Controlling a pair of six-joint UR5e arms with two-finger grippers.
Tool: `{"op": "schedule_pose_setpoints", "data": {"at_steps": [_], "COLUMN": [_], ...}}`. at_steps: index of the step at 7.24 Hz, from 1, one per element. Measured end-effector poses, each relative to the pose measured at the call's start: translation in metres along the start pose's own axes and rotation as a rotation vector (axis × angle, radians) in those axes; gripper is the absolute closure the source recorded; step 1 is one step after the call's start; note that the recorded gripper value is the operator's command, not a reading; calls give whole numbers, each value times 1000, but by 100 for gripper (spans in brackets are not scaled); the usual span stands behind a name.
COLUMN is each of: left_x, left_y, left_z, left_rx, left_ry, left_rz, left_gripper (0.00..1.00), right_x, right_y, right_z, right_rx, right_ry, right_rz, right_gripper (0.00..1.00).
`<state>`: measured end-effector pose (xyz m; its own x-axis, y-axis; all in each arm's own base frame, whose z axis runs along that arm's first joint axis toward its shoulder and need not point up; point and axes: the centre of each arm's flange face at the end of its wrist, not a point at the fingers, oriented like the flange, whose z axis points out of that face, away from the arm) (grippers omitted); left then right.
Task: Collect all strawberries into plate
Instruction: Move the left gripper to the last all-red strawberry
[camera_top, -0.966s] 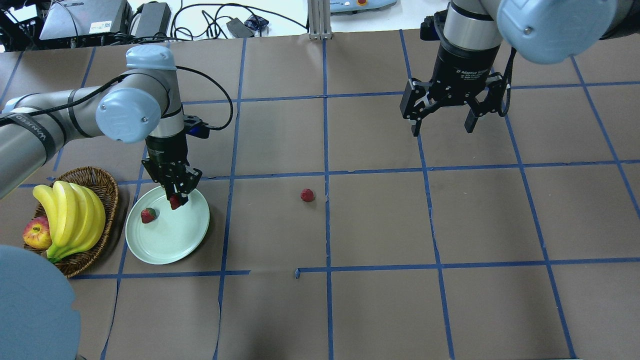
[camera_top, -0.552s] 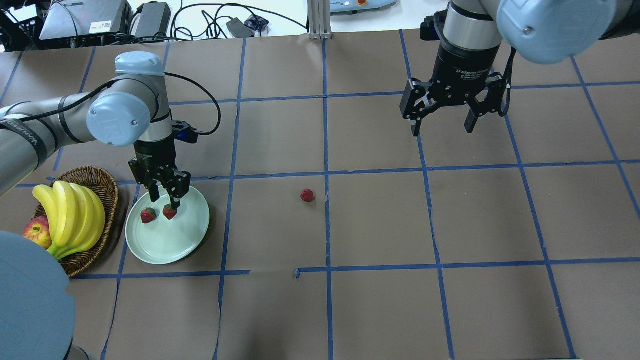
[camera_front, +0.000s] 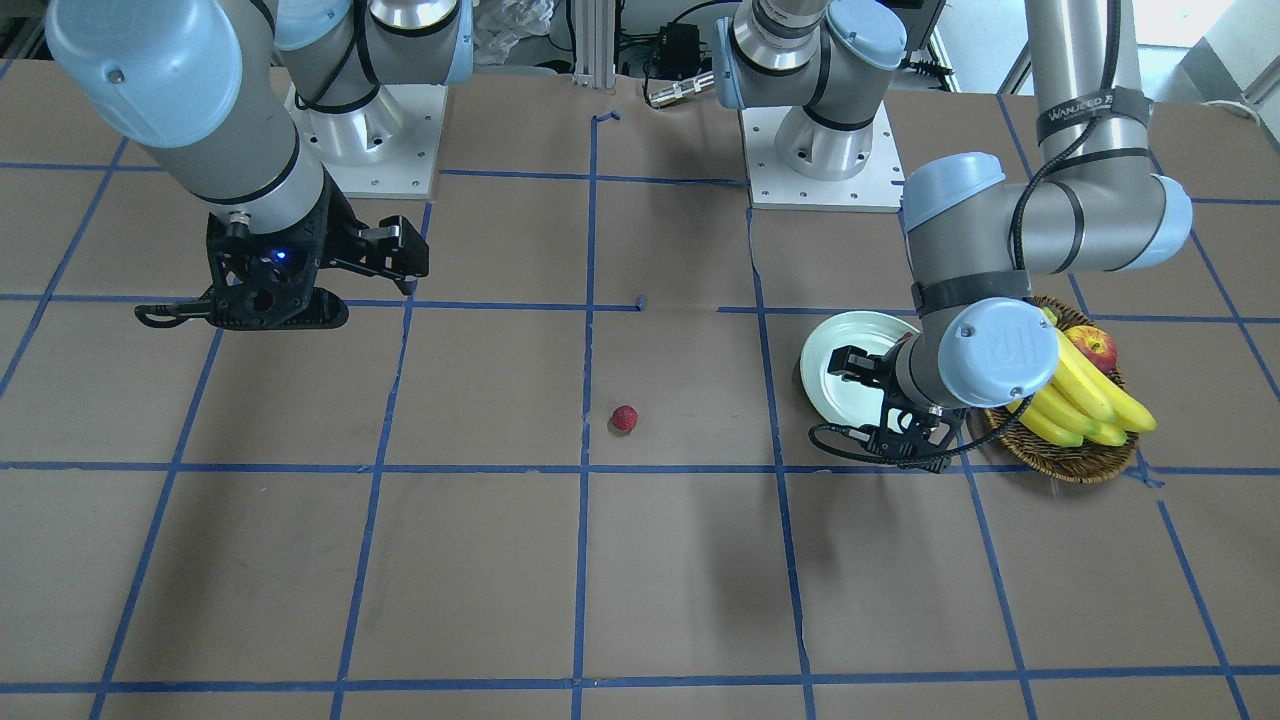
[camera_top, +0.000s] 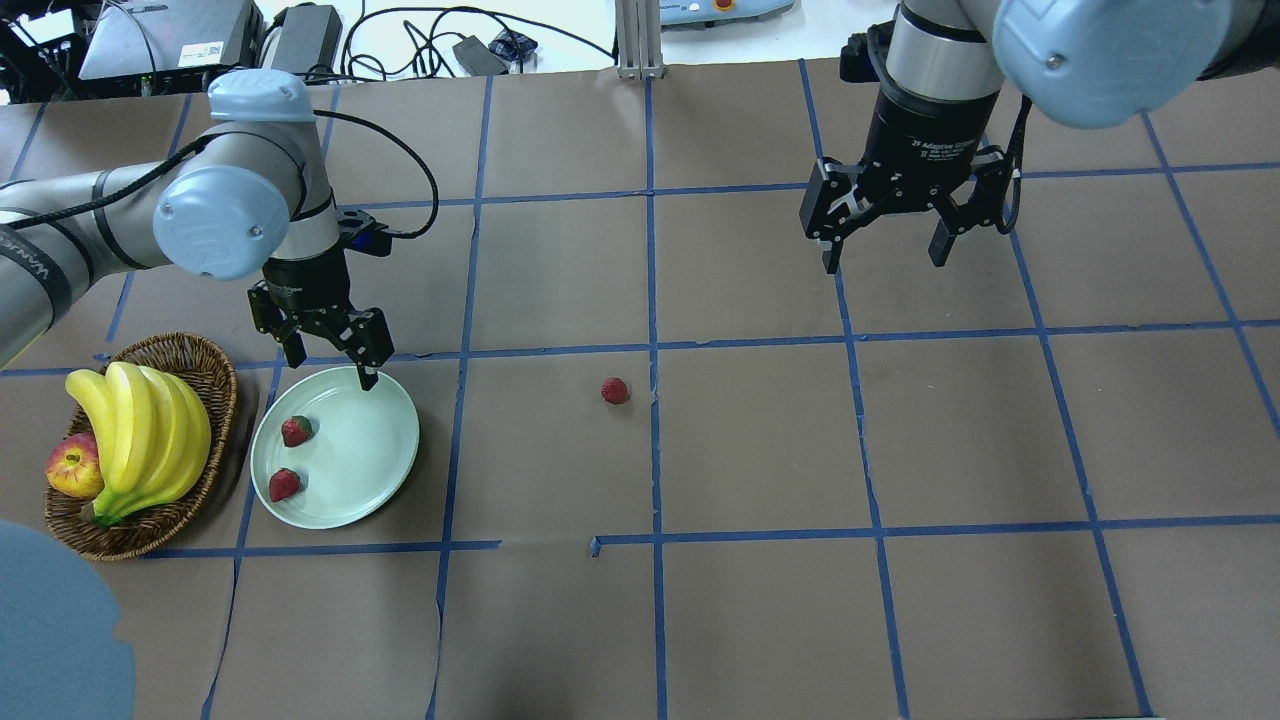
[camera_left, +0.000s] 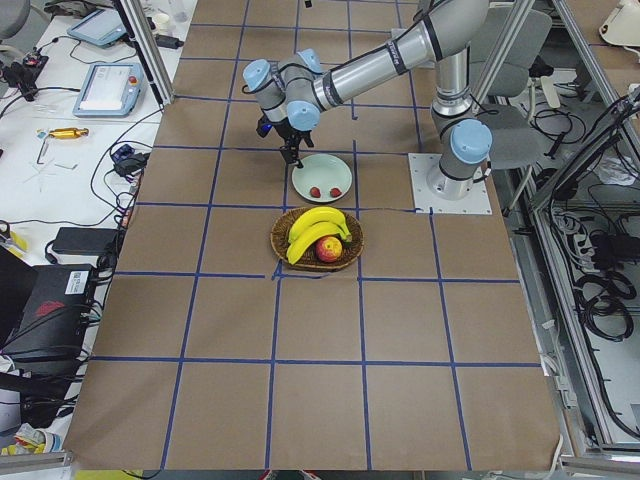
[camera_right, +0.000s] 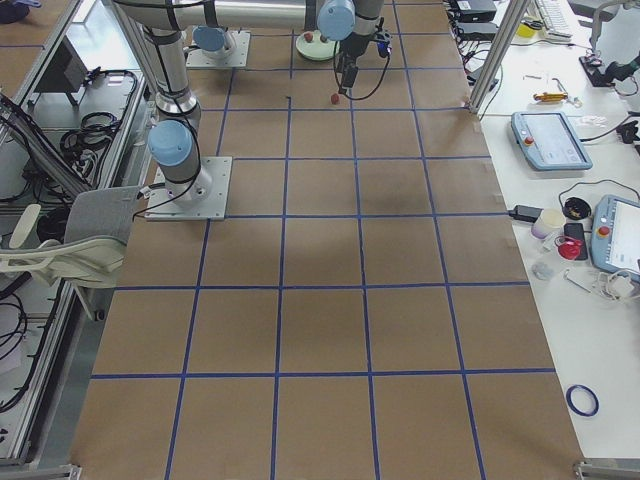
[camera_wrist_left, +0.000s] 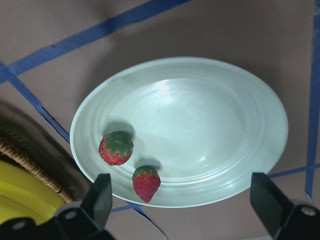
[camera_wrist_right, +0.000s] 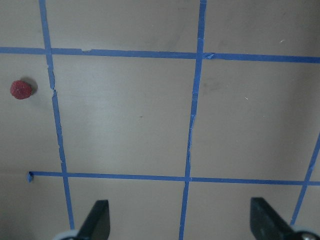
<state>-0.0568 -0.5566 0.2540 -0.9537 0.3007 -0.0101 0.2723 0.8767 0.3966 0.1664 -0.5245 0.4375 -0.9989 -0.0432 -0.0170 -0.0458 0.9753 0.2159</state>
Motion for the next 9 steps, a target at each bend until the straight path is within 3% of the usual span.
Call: {"op": "schedule_pose_setpoints", "data": {"at_steps": [2,5,9], "left_x": [35,115,203], "left_y": [-8,-22,-36], "left_z": [-26,-44,-37], "left_rx": [112,226,285], "left_ry": [32,94,241], "left_rz": [-110,-295,-440], "left_gripper": [0,0,0], "right_x": [0,1,2], "right_y": [0,0,0], "right_z": [0,0,-1], "right_rx": [0,1,0], "right_ry": [3,9,14], "right_rz": [-1,-3,-8], "right_gripper": [0,0,0]}}
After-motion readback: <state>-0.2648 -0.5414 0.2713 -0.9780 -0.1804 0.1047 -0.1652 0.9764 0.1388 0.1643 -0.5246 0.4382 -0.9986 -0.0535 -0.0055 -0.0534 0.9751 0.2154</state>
